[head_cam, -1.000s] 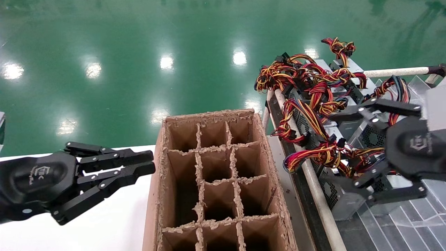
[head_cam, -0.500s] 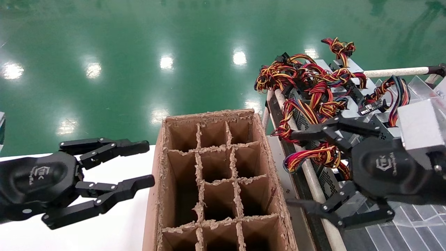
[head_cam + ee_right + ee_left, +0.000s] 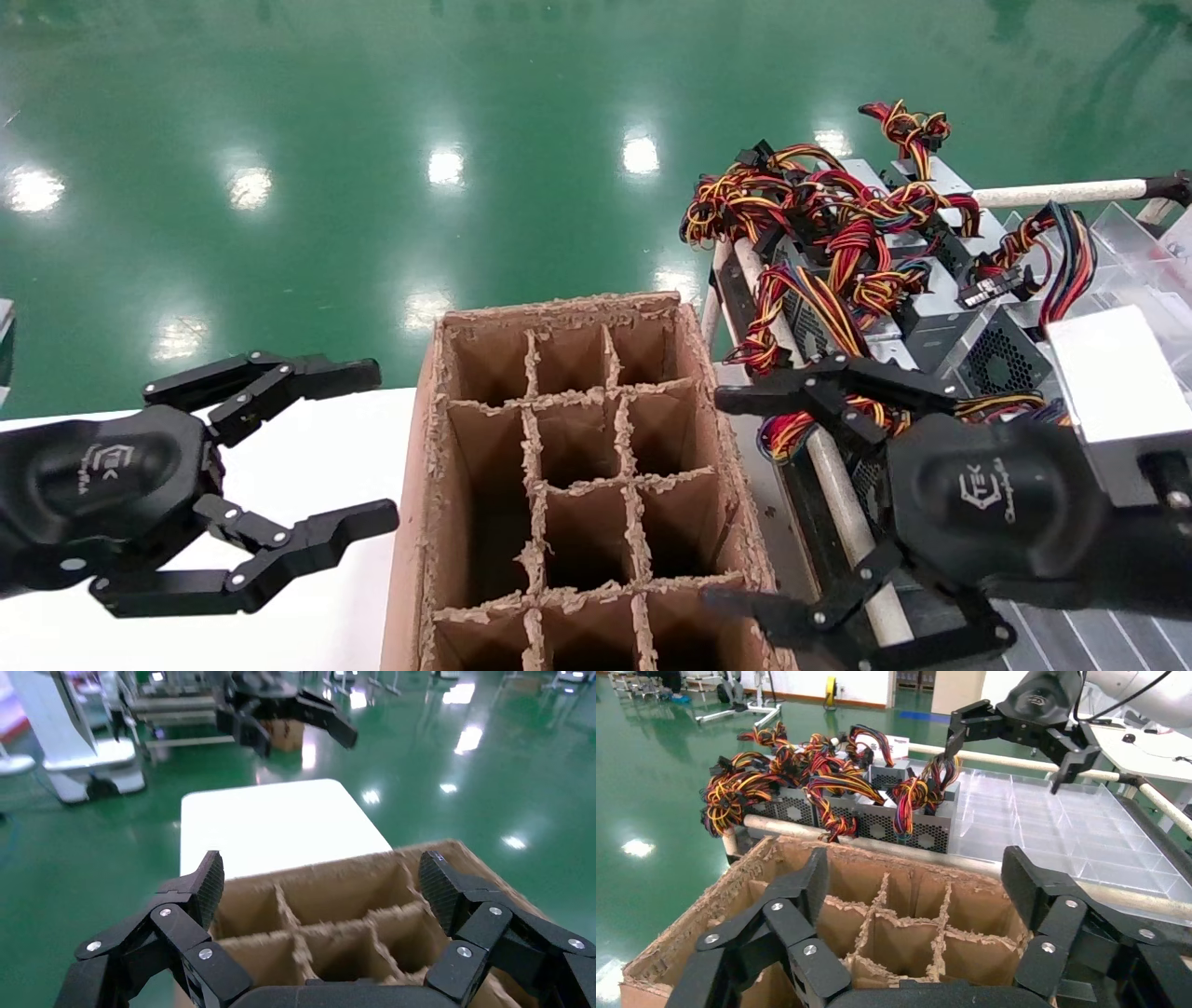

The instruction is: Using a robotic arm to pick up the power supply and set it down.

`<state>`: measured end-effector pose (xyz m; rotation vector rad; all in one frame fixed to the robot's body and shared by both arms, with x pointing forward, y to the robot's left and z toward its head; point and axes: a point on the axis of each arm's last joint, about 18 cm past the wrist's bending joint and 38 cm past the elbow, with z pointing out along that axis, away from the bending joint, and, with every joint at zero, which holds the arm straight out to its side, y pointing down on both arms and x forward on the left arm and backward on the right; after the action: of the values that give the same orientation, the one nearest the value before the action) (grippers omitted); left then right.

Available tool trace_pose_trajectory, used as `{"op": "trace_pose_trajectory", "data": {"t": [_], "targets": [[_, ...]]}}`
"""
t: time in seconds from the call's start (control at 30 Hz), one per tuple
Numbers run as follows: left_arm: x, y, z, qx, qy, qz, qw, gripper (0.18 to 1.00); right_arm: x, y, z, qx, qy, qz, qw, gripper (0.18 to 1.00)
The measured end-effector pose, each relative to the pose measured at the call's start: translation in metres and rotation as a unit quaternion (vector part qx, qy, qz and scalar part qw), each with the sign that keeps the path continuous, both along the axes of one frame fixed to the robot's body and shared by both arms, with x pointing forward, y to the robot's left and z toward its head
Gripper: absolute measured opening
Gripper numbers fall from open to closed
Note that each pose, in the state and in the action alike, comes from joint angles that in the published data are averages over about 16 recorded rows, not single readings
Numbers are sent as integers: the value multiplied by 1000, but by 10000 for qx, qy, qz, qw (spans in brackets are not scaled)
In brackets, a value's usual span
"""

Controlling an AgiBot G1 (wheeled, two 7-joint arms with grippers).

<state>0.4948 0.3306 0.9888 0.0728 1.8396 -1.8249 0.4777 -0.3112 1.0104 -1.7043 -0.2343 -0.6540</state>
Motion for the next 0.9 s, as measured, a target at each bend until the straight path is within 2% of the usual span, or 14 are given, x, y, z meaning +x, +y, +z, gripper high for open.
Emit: {"op": "trace_pose_trajectory", "data": {"t": [0.23,0.4,0.9], "targets": [[0,0,0,0,0,1,10000,924,-1,7,-13,371,173,298,9987,1000],[0,0,0,-1,0,2,10000,968,-2,9,-19,560,252,429,9972,1000],[0,0,0,-1,1,3,10000,1001,-3,10,-20,609,268,464,9967,1000]]}}
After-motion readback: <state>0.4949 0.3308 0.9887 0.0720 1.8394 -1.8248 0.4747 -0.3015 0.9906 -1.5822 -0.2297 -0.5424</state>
